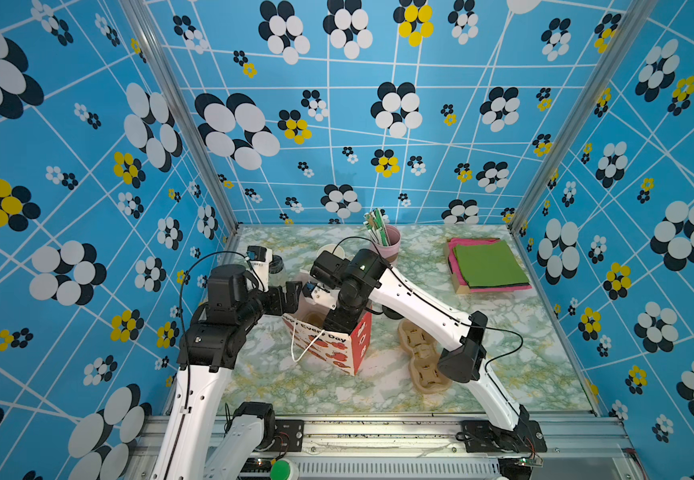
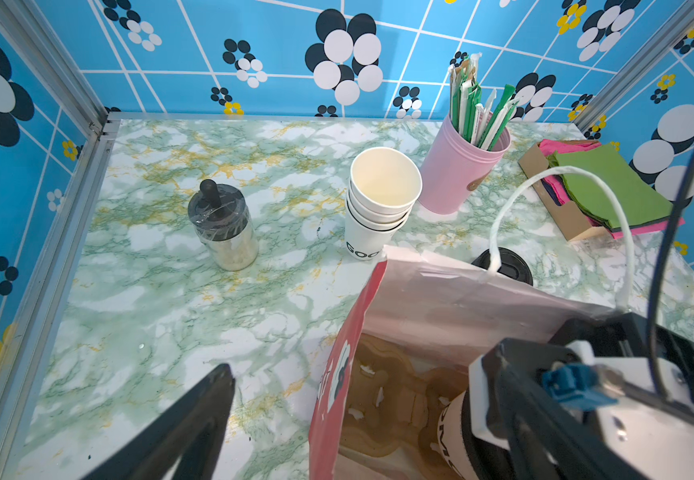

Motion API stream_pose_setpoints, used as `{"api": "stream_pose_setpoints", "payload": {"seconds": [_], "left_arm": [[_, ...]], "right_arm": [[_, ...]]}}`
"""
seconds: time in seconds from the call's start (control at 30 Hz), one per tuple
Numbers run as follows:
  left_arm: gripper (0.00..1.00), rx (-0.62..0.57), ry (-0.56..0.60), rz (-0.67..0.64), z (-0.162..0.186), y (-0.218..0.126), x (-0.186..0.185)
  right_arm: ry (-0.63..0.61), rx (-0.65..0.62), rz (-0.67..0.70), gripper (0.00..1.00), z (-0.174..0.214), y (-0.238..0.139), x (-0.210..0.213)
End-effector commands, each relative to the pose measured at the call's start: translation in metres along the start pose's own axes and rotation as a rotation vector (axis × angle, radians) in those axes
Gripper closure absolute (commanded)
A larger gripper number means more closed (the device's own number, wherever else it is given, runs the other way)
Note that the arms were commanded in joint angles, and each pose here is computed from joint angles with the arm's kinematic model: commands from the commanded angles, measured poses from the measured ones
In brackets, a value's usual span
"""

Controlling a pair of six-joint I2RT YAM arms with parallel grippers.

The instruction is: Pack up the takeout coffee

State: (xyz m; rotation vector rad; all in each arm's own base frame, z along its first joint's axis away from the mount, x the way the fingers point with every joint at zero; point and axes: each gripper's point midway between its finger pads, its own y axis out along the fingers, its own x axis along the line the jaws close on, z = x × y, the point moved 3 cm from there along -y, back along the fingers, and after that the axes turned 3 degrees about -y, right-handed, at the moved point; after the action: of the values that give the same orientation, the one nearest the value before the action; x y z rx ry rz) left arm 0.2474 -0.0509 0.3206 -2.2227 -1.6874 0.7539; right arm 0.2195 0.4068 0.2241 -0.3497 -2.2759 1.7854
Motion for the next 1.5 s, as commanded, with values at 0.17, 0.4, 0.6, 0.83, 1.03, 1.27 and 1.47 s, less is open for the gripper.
{"api": "stream_pose_setpoints", "payload": {"seconds": [0.17, 0.4, 0.6, 0.83, 1.03, 1.27, 1.47], "left_arm": [[0.01, 0.018, 0.0, 0.004, 0.005, 0.001, 0.001], [0.01, 0.019, -0.001, 0.004, 0.005, 0.002, 0.001], [0.01, 0.016, 0.001, 0.005, 0.004, 0.002, 0.001], [0.01, 0.015, 0.0, 0.006, 0.003, 0.002, 0.001], [0.01, 0.019, -0.003, 0.006, 0.003, 0.004, 0.001], [0.01, 0.019, -0.004, 0.006, 0.004, 0.003, 0.001], [0.01, 0.021, -0.003, 0.004, 0.005, 0.003, 0.001]], "right_arm": [[-0.015, 0.106, -0.05, 0.31, 0.01, 0.035, 0.006], [-0.011, 0.143, -0.059, 0.29, 0.014, 0.049, 0.006], [-0.012, 0.144, -0.059, 0.29, 0.014, 0.05, 0.006], [-0.014, 0.121, -0.044, 0.28, 0.013, 0.039, 0.005], [-0.019, 0.091, -0.034, 0.28, 0.011, 0.027, 0.005], [-0.02, 0.098, -0.048, 0.28, 0.011, 0.031, 0.007], [-0.022, 0.104, -0.052, 0.28, 0.011, 0.034, 0.007]]}}
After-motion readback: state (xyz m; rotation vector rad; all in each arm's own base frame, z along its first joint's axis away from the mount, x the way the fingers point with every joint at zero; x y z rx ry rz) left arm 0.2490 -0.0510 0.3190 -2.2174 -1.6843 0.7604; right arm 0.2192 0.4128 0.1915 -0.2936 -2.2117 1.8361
